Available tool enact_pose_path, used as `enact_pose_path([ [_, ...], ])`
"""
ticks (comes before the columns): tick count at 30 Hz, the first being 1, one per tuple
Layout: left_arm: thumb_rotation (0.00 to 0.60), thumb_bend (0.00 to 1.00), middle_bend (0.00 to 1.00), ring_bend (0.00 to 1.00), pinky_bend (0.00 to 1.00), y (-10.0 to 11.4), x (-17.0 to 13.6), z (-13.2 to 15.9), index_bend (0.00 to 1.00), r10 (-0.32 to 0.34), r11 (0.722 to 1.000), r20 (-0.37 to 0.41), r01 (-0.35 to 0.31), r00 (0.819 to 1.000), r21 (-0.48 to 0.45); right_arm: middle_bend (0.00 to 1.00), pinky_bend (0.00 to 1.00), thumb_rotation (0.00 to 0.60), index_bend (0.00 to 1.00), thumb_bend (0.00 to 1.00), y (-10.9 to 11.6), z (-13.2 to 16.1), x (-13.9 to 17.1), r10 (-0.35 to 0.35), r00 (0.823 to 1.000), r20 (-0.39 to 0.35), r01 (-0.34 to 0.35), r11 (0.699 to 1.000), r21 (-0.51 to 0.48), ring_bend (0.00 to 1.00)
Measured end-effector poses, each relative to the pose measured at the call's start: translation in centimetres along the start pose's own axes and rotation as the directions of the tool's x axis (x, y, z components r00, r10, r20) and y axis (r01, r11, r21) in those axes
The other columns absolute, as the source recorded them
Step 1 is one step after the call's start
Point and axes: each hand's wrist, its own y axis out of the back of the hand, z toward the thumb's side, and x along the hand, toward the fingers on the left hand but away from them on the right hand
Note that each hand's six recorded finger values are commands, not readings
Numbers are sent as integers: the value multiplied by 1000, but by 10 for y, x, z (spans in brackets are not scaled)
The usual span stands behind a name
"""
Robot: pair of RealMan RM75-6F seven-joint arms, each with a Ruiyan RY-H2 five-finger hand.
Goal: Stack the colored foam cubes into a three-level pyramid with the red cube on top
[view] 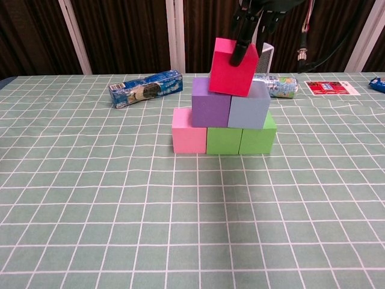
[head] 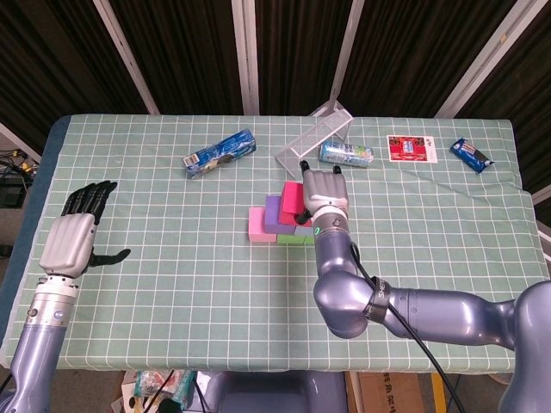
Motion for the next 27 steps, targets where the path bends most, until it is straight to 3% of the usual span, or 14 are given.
enact_pose_path([
  [27,600,121,37,27,27,-1,0,0,0,-5,1000,-1,5,1000,3,550,41,600,67,301,-4,2,0,-11,1000,-18,12,1000,28,366],
])
